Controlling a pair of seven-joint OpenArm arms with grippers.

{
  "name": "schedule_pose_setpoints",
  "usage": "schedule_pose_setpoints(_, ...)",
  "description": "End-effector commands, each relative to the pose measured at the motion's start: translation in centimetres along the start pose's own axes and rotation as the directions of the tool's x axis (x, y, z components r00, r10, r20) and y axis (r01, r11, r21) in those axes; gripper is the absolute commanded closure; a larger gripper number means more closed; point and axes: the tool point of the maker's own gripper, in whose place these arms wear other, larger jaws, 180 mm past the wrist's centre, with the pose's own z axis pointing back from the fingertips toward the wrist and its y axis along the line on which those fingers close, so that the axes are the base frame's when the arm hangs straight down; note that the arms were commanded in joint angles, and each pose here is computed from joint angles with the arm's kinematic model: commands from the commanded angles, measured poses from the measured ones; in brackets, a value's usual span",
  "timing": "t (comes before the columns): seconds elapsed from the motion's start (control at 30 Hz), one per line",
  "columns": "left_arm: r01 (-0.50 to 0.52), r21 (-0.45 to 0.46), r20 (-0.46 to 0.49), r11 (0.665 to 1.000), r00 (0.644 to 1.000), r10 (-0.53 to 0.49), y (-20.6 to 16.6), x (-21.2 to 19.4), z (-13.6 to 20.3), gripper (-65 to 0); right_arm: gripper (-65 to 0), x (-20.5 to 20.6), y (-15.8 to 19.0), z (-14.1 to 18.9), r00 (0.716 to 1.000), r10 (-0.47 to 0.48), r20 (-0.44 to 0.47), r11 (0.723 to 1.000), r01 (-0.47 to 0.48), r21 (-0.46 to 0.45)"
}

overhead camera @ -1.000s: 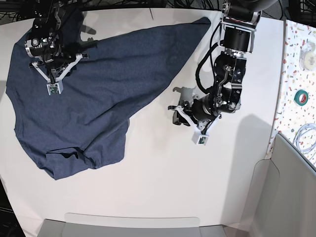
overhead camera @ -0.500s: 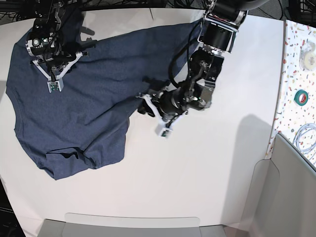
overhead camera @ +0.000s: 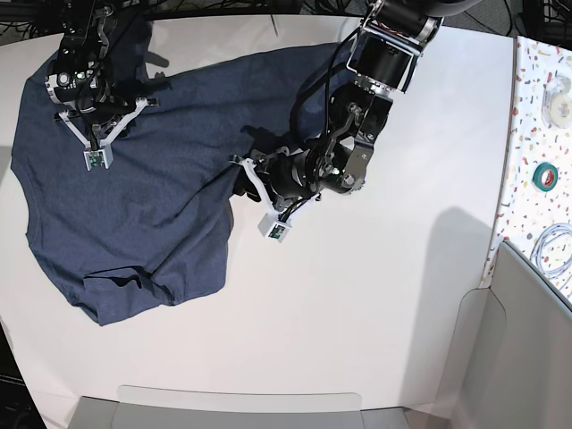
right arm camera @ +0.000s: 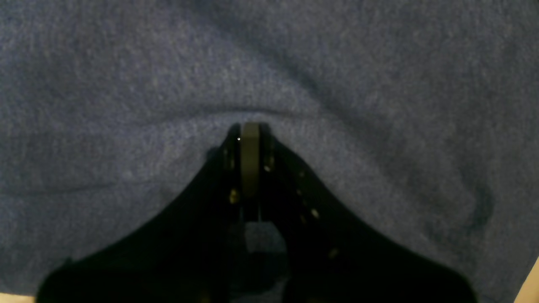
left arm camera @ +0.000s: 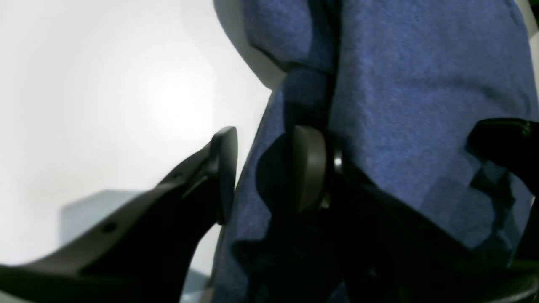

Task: Layout the t-shirt on the table in an organized manner, then fold the t-shirt properly
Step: 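Release with the left gripper and reach to grasp the shirt middle, then drag the grasped fabric with the left gripper away from the right gripper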

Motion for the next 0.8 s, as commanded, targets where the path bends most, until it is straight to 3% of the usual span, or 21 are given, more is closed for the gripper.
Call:
schedule_pose_setpoints(0.0, 0.011, -0.014, -0.017, 1.000, 1.000, -0.011, -0.8, 0.2, -0.1, -22.1, 0.0, -0.8, -0.3, 0.0, 0.999, 0.007, -0.038, 1.000, -0.007, -0.008)
schedule_pose_setpoints(0.57, -0.005, -0.062, 0.029, 0.998, 1.000, 0.007, -3.5, 1.9, -0.9, -21.9, 0.0, -1.4, 0.1, -0.5, 0.998, -0.009, -0.057, 1.000, 0.010, 0.006)
schedule_pose_setpoints(0.77, -0.016, -0.038, 0.068, 0.999, 0.998, 0.019, -2.1, 3.8, -2.2, -22.0, 0.0, -1.6, 0.6, -0.5, 0.998, -0.019, -0.060, 1.000, 0.020, 0.015)
